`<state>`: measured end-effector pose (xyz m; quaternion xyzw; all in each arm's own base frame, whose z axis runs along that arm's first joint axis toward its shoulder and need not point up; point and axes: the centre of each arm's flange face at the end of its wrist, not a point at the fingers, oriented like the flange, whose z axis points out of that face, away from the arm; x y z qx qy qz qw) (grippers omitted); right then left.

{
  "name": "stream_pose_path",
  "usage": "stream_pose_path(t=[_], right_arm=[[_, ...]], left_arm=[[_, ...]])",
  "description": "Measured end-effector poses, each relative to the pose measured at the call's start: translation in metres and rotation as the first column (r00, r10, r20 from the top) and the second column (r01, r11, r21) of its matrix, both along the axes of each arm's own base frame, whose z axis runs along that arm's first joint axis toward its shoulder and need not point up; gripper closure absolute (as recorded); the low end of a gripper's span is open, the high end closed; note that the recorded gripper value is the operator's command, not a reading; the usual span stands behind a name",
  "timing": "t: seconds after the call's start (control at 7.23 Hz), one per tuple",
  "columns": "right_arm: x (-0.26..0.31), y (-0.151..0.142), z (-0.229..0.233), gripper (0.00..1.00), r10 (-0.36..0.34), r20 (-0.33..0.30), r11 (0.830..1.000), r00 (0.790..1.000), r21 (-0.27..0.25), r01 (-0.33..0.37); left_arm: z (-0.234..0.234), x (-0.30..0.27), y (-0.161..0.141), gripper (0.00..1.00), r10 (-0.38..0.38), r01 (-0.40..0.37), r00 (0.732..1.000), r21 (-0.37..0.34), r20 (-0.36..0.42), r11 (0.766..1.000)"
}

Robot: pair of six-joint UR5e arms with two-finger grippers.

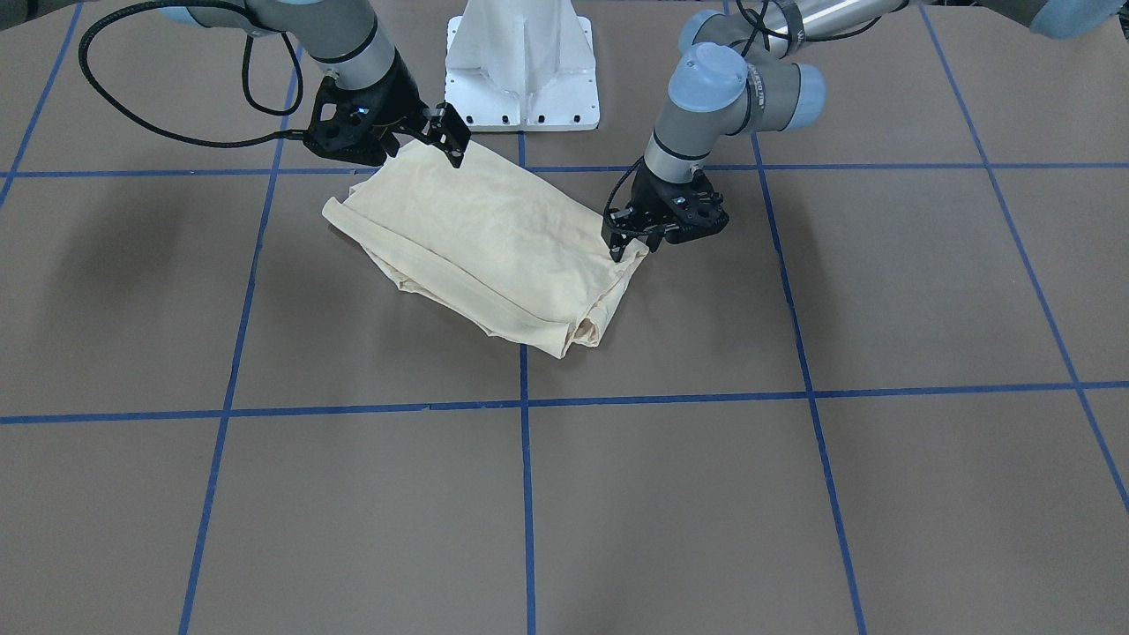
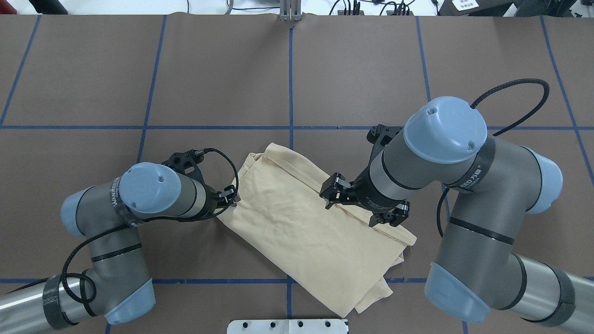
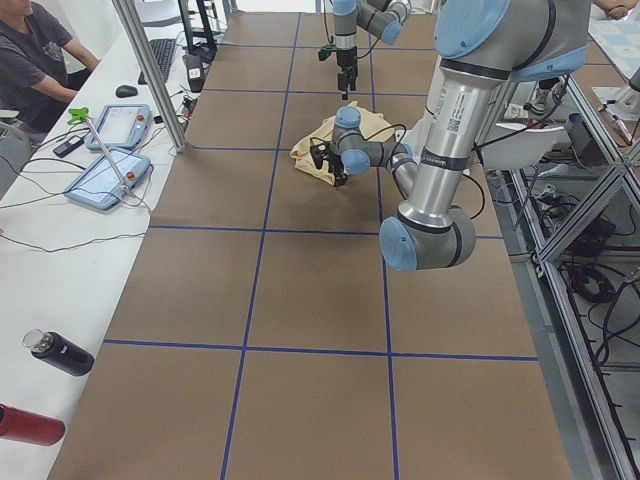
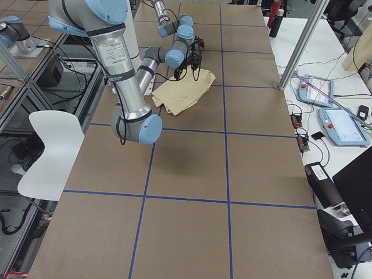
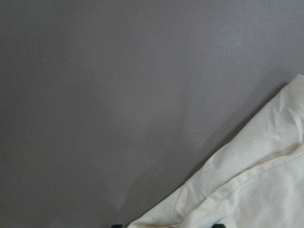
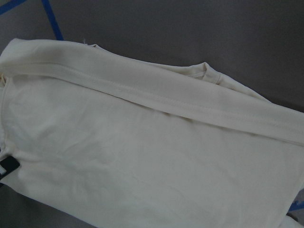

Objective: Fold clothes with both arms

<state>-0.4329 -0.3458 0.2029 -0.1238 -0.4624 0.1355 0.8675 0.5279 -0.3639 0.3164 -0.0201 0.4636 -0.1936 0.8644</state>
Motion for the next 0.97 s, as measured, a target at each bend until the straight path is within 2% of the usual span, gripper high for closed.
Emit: stream_pose_path(t=[0.14,0.28,0.55,0.97], right_arm=[[0.0003,-0.0005,0.0005,0.0,0.001,-0.001,1.0,1.0,0.0,-0.001],[0.0004,-0.0008,0.0007,0.0,0.002,-0.001,1.0,1.0,-0.001,-0.002],[0.0013,-0.0019,0.0007,0.0,0.004,-0.001,1.0,1.0,-0.001,-0.004],[0.0037,-0.0047,0.0012,0.0,0.01,-0.002,1.0,1.0,-0.002,-0.01]], left_arm=[[0.0003,0.0,0.0001,0.4,0.001,-0.001,1.0,0.0,0.0,1.0],[0.0003,0.0001,0.0001,0.52,0.001,-0.001,1.0,-0.001,0.0,1.0],[-0.0009,-0.0001,0.0002,0.97,0.001,-0.001,1.0,0.001,-0.002,1.0],[-0.006,-0.0003,0.0004,1.0,0.001,-0.001,1.0,0.003,-0.011,1.0]])
